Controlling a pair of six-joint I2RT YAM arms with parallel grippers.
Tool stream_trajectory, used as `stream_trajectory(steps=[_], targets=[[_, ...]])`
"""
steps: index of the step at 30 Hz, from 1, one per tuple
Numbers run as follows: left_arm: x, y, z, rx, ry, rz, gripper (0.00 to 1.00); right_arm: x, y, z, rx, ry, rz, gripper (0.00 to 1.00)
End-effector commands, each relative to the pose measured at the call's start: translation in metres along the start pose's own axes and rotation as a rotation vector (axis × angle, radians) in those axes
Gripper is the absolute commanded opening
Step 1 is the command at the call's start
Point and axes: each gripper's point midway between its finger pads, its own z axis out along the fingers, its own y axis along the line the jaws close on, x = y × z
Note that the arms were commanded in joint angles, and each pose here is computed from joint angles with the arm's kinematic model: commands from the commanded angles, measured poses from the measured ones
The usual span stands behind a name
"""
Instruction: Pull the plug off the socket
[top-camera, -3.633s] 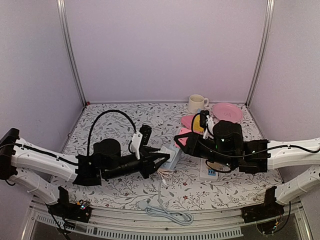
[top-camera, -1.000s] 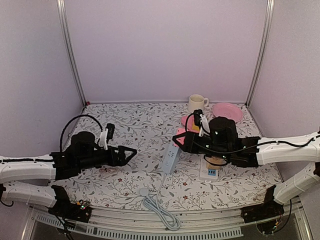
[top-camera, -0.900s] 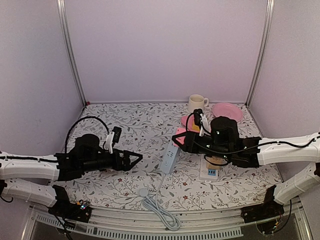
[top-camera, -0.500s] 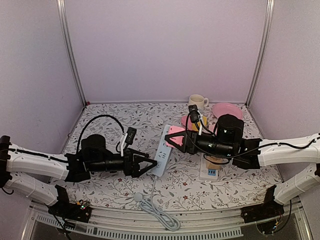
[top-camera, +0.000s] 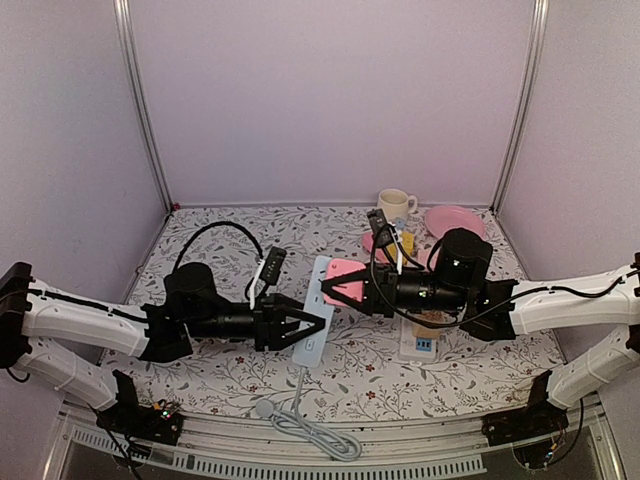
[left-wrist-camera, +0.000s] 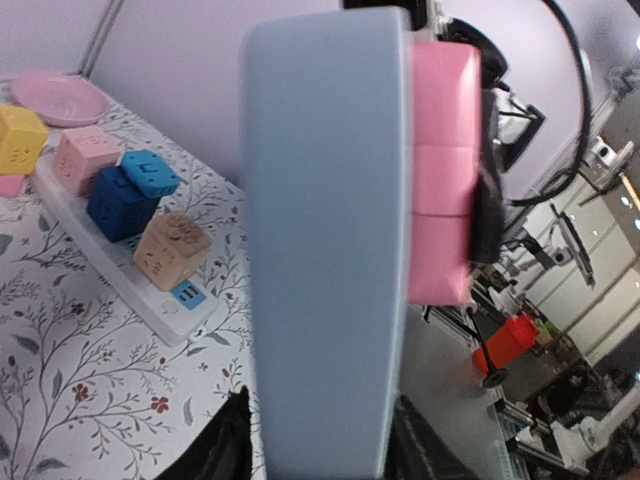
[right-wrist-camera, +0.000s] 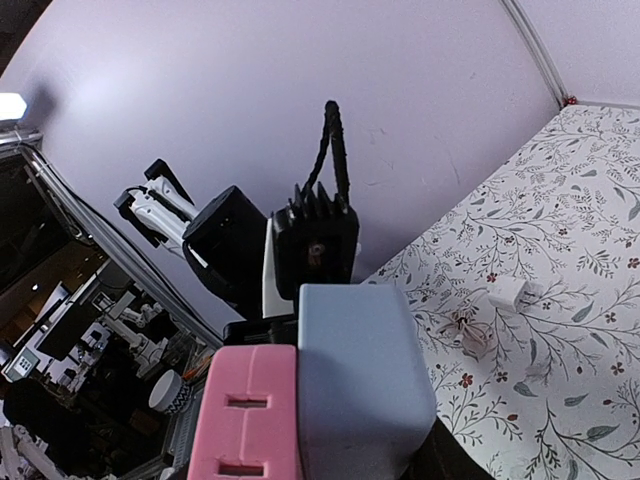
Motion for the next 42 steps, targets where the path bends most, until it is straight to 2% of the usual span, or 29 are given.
stream_trajectory(steps=[1, 5, 7, 8, 9, 12, 15, 18, 21, 24, 27, 32, 38, 42], targets=[[-0.013, -0.024, 0.003, 0.095, -0.035, 0.024, 0.34, -0.003, 0.018, 0.0, -0.089, -0.006, -0.029, 0.04], [-0.013, -0.026, 0.007, 0.099, -0.026, 0.023, 0.08, -0.001, 0.014, 0.002, -0.081, -0.003, -0.02, 0.1], [-0.012, -0.024, 0.008, 0.09, -0.021, 0.018, 0.0, -0.002, 0.013, 0.001, -0.073, -0.009, -0.018, 0.17], [-0.012, -0.023, 0.008, 0.085, -0.023, 0.018, 0.0, -0.003, 0.012, 0.001, -0.065, -0.015, -0.015, 0.3], [-0.013, -0.022, 0.007, 0.076, -0.029, 0.017, 0.0, -0.004, 0.011, -0.001, -0.055, -0.021, -0.013, 0.38], [-0.016, -0.017, 0.003, 0.031, -0.049, 0.019, 0.0, -0.008, 0.006, -0.005, -0.013, -0.044, -0.008, 0.58], [-0.022, -0.015, -0.005, -0.007, -0.081, 0.03, 0.0, -0.011, 0.001, -0.011, 0.03, -0.066, -0.003, 0.7], [-0.027, -0.012, -0.012, -0.045, -0.101, 0.04, 0.0, -0.012, -0.003, -0.015, 0.054, -0.081, -0.001, 0.76], [-0.03, -0.015, -0.017, -0.051, -0.114, 0.05, 0.0, -0.013, -0.003, -0.017, 0.058, -0.086, 0.002, 0.77], [-0.031, -0.012, -0.02, -0.073, -0.113, 0.053, 0.0, -0.014, -0.001, -0.018, 0.053, -0.092, 0.006, 0.73], [-0.028, -0.007, -0.021, -0.102, -0.101, 0.054, 0.0, -0.016, 0.004, -0.019, 0.033, -0.096, 0.013, 0.65], [-0.023, 0.002, -0.016, -0.141, -0.072, 0.048, 0.0, -0.017, 0.012, -0.019, -0.004, -0.09, 0.016, 0.39], [-0.022, 0.001, -0.009, -0.122, -0.057, 0.043, 0.0, -0.014, 0.01, -0.015, -0.007, -0.076, 0.023, 0.34], [-0.022, -0.001, -0.011, -0.11, -0.064, 0.046, 0.0, -0.012, 0.007, -0.013, -0.002, -0.071, 0.035, 0.26]])
